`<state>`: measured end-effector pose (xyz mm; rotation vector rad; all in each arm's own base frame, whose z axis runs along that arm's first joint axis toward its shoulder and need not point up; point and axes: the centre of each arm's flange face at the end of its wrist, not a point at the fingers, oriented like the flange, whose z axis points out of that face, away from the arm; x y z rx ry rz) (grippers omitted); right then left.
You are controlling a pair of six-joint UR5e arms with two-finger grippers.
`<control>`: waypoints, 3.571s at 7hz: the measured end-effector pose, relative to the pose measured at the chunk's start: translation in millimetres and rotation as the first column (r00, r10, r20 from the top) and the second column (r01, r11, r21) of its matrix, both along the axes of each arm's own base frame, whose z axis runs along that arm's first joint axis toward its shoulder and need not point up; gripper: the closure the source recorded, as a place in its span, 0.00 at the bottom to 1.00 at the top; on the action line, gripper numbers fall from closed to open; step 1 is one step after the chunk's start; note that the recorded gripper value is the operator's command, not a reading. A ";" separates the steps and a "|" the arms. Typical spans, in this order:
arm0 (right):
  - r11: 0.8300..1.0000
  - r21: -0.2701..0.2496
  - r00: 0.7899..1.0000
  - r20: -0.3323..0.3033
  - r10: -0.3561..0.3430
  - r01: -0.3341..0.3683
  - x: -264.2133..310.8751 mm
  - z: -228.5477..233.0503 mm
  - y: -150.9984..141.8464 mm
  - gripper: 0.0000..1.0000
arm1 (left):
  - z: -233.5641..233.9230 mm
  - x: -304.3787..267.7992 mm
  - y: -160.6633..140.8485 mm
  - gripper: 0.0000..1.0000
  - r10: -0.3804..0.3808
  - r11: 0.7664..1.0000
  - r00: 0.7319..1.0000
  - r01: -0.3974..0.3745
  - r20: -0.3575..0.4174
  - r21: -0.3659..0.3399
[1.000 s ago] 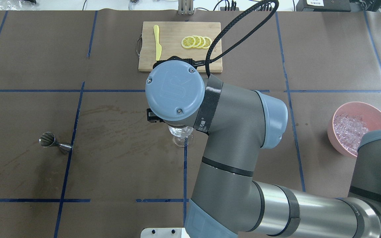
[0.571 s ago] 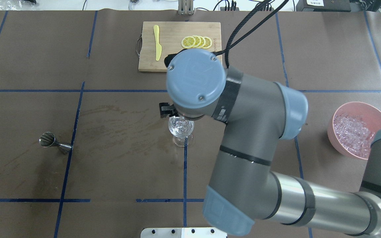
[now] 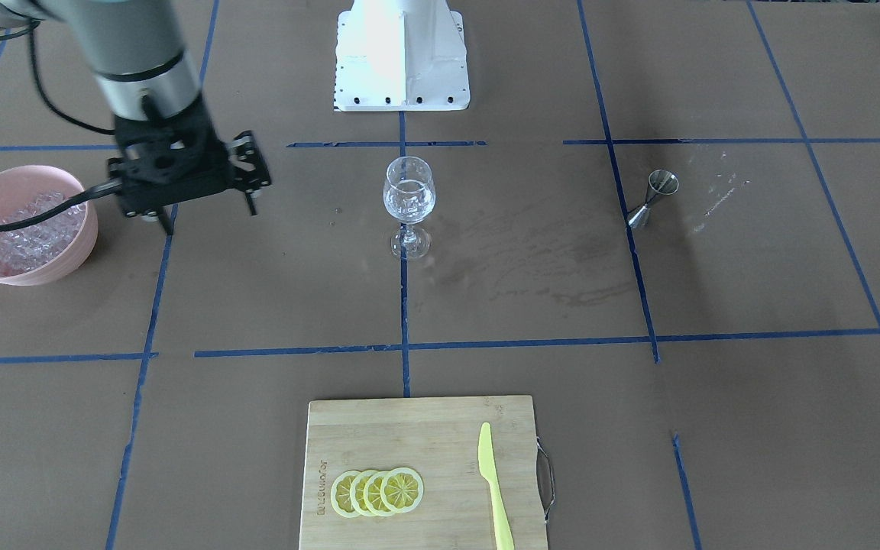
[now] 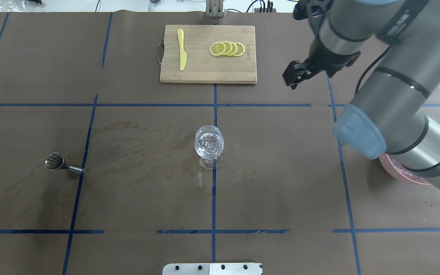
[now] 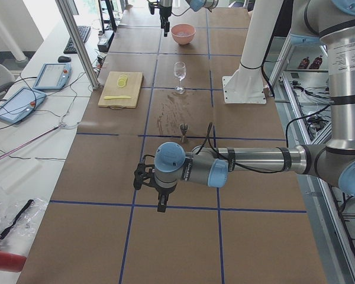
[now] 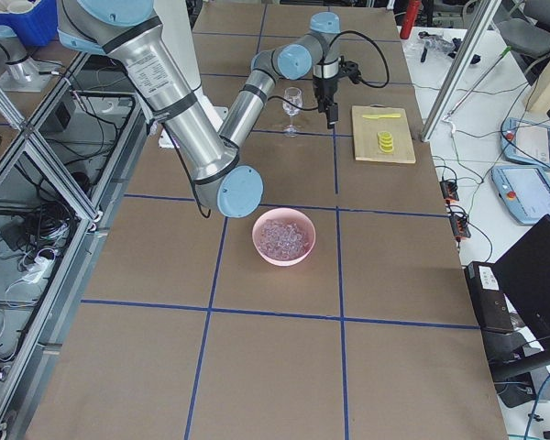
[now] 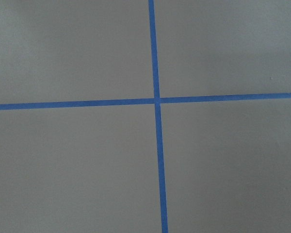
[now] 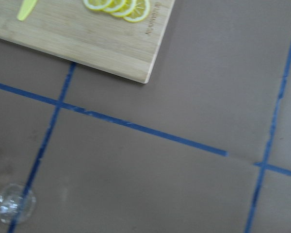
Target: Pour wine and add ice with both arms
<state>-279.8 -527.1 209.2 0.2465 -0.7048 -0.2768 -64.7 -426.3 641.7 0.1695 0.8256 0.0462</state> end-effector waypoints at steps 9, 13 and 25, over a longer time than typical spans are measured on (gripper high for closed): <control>0.988 -0.122 0.994 -0.034 -0.101 0.096 333.7 424.8 35.1 0.00 | -17.9 -9.1 15.1 0.00 0.133 0.991 0.991 -0.134 0.019 0.024; 0.989 -0.132 0.997 -0.025 -0.066 0.063 348.9 446.3 59.1 0.00 | -20.4 -19.6 16.6 0.00 0.108 0.994 0.994 -0.109 0.021 0.032; 0.988 -0.151 1.000 -0.011 -0.028 0.026 348.0 439.8 57.1 0.00 | -15.8 -21.3 16.5 0.00 0.104 0.994 0.994 -0.105 0.019 0.024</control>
